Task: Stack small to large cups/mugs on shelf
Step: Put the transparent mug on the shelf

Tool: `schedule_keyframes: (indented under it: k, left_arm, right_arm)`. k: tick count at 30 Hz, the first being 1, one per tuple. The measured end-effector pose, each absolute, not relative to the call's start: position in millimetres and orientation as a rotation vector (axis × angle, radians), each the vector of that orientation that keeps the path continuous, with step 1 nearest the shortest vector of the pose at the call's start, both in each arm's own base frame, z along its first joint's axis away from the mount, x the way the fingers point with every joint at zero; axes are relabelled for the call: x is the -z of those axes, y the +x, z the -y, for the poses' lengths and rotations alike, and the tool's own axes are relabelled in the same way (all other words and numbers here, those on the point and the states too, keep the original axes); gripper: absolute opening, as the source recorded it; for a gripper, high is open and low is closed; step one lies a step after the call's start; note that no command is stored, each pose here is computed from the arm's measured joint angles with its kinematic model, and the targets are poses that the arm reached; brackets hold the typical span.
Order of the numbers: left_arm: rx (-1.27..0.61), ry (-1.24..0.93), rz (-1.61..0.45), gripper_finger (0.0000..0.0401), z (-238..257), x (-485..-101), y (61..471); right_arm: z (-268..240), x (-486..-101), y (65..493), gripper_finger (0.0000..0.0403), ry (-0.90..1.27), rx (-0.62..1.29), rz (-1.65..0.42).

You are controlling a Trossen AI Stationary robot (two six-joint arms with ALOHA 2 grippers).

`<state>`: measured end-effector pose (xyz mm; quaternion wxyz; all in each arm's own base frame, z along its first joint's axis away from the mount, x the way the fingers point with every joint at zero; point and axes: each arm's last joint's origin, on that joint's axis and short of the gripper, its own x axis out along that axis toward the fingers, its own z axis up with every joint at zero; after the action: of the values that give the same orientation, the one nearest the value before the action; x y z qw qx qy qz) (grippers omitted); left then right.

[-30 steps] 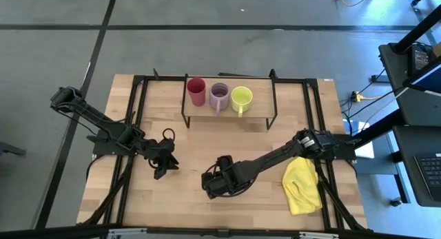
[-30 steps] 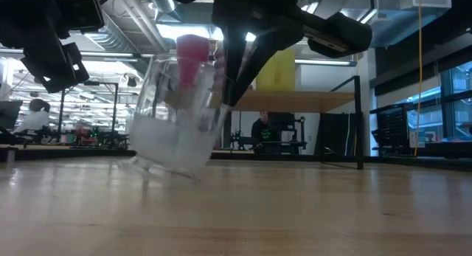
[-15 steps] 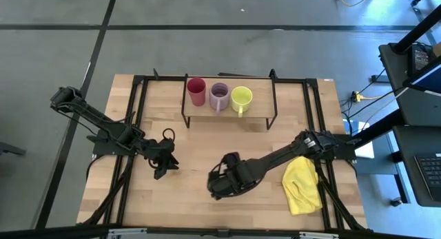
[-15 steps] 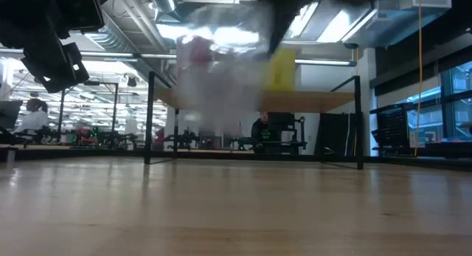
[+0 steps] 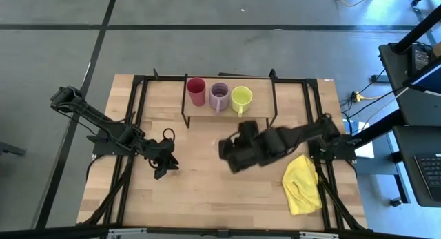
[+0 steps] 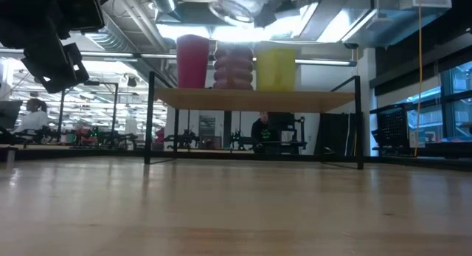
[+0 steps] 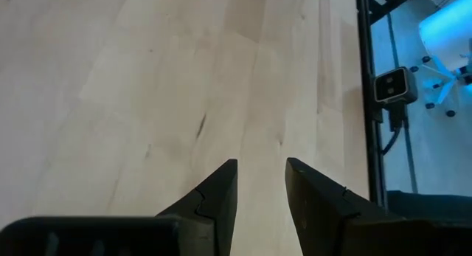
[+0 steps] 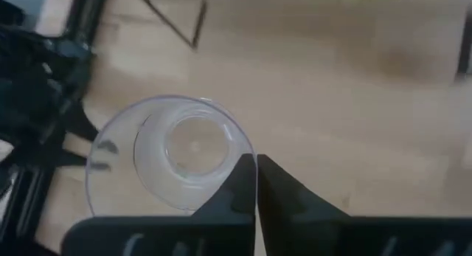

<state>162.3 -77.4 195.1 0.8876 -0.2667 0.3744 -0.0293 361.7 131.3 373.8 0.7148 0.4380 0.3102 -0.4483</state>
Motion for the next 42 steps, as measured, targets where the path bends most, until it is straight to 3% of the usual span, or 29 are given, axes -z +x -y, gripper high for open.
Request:
schedule_keyframes:
  k: [5, 14, 19, 34, 42]
  left_arm:
    - [0.064, -0.561, -0.781, 0.011, 78, -195, 162]
    - [0.059, -0.566, -0.788, 0.011, 77, -195, 162]
    - [0.058, -0.565, -0.789, 0.011, 77, -195, 162]
    - [0.044, -0.598, -0.791, 0.011, 77, -195, 162]
    - [0.01, -0.633, -0.785, 0.011, 73, -195, 164]
  right_arm:
    - [-94, -410, 343, 0.0002, 0.799, 0.949, -0.599]
    - [-41, -487, 265, 0.0002, 0.768, 0.918, -0.366]
    - [-15, -507, 227, 0.0001, 0.784, 0.943, -0.286]
    - [40, -444, 183, 0.0001, 0.915, 1.061, -0.651]
    - [48, -400, 199, 0.0001, 0.867, 1.08, -0.89]
